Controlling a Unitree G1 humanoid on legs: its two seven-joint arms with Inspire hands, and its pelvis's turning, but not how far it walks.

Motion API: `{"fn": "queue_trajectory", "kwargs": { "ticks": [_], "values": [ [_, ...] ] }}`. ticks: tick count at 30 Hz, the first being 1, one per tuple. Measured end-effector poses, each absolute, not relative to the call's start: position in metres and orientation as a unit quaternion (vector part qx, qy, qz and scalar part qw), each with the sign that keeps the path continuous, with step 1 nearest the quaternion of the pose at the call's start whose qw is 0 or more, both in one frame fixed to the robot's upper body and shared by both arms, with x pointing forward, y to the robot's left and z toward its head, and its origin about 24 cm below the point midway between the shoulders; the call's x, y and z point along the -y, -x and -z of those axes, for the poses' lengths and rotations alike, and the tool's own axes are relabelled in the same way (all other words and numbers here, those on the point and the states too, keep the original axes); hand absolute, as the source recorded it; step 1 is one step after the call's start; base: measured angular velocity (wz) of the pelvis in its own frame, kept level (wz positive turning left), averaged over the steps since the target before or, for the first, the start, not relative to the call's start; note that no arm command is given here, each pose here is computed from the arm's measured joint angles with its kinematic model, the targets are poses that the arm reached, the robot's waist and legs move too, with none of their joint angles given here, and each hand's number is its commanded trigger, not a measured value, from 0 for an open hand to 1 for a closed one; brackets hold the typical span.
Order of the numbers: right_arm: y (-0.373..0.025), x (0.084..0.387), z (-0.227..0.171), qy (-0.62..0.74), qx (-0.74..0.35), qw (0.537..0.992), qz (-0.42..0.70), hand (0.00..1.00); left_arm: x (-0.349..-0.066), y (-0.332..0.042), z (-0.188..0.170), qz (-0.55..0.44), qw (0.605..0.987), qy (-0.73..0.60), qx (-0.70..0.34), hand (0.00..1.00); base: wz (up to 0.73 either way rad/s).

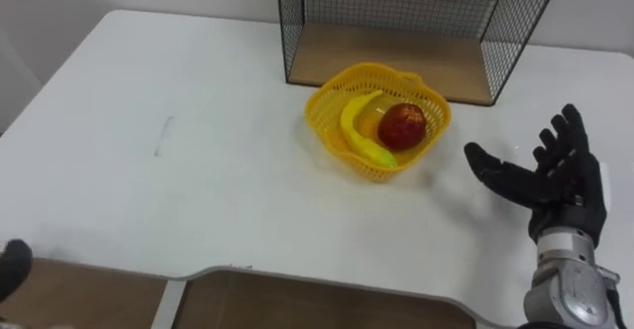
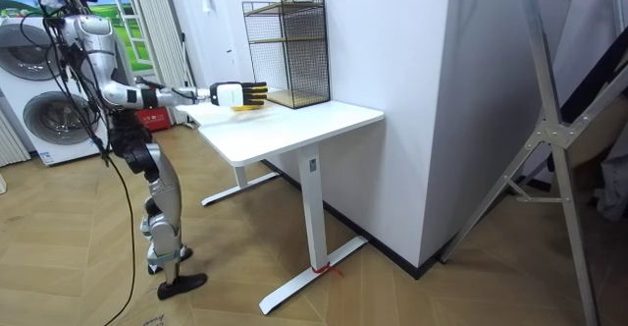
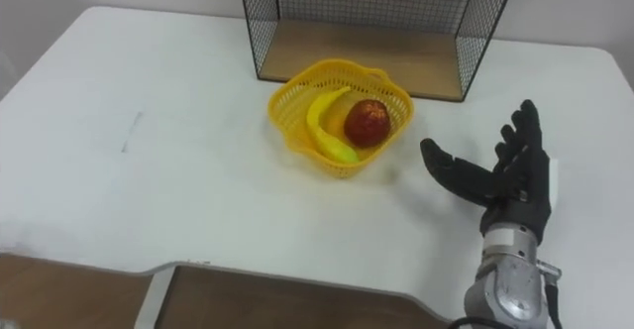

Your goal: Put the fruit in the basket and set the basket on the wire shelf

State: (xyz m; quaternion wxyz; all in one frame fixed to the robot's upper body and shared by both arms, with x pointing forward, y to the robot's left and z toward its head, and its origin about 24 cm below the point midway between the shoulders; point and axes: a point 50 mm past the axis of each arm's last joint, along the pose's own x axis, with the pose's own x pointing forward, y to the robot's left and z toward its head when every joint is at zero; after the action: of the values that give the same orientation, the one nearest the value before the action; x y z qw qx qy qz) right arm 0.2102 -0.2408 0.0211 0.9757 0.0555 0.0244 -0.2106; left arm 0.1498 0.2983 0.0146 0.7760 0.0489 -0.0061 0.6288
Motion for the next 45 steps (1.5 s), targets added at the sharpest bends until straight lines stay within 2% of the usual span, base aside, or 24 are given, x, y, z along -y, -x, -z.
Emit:
{"fn": "queue_trajectory", "kwargs": {
  "ticks": [6, 10, 14, 17, 22, 35, 45],
  "values": [
    [-0.210, 0.238, -0.019, -0.059, -0.028, 0.979, 0.191, 0.00, -0.292, -0.162, -0.043, -0.598, 0.795, -0.070, 0.079, 0.00, -0.04],
    [-0.210, 0.235, -0.018, -0.066, -0.025, 0.981, 0.181, 0.00, -0.283, -0.176, -0.059, -0.549, 0.826, -0.054, 0.115, 0.00, 0.00],
    [-0.209, 0.233, -0.011, -0.067, -0.031, 0.982, 0.174, 0.00, -0.267, -0.190, -0.060, -0.489, 0.863, -0.046, 0.118, 0.00, 0.00],
    [-0.212, 0.229, -0.006, -0.067, -0.039, 0.984, 0.161, 0.00, -0.248, -0.202, -0.055, -0.407, 0.906, -0.046, 0.107, 0.00, 0.03],
    [-0.215, 0.225, -0.007, -0.081, -0.034, 0.986, 0.143, 0.00, -0.234, -0.210, -0.052, -0.336, 0.936, -0.036, 0.095, 0.00, -0.02],
    [-0.221, 0.216, -0.010, -0.161, -0.016, 0.980, 0.118, 0.00, -0.214, -0.230, -0.060, -0.231, 0.966, 0.024, 0.110, 0.00, -0.07],
    [-0.230, 0.190, -0.012, -0.198, -0.010, 0.979, 0.043, 0.00, -0.188, -0.237, -0.052, -0.113, 0.986, 0.081, 0.087, 0.00, -0.07]
  ]
}}
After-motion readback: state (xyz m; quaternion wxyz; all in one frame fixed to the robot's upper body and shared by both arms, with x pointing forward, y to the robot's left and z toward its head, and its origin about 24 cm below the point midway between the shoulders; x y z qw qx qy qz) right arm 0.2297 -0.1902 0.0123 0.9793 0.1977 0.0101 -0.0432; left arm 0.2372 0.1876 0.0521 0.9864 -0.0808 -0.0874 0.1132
